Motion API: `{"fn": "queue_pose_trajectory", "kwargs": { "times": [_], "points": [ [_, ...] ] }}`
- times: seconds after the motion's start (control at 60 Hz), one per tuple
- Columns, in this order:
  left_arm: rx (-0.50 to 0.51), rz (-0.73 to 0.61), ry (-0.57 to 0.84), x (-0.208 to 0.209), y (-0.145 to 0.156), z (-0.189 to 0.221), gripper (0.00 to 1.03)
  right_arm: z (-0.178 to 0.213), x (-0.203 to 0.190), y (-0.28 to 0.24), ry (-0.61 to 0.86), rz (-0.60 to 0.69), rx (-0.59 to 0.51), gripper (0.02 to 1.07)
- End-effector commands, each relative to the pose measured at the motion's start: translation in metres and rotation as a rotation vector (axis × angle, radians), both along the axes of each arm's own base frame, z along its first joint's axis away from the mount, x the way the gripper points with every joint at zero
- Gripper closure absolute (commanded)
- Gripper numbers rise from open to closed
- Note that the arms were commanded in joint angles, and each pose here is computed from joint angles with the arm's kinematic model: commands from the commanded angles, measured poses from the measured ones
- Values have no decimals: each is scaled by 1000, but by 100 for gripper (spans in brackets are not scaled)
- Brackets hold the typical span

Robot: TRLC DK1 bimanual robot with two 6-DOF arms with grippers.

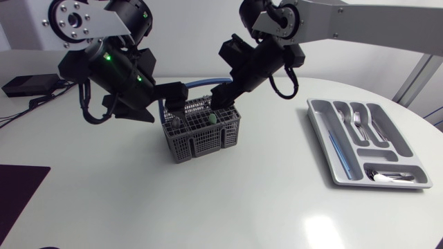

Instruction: Unload the cutlery basket into the drawer organizer.

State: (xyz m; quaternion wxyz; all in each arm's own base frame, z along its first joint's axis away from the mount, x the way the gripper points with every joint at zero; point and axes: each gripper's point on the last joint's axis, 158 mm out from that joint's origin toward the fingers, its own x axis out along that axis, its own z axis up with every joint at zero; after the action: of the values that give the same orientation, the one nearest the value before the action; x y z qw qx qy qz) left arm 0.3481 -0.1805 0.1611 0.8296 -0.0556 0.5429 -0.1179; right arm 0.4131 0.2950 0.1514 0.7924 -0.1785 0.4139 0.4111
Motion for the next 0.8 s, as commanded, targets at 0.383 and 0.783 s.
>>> {"fn": "queue_pose_trajectory", "kwargs": {
  "times": [0.383,0.783],
  "points": [
    [6,-25,-5,-6,9,-11,6,-36,8,14,39,-33,-95,30],
    [18,-32,1,-6,14,-20,6,-61,7,22,75,-23,-119,51]
  ]
}}
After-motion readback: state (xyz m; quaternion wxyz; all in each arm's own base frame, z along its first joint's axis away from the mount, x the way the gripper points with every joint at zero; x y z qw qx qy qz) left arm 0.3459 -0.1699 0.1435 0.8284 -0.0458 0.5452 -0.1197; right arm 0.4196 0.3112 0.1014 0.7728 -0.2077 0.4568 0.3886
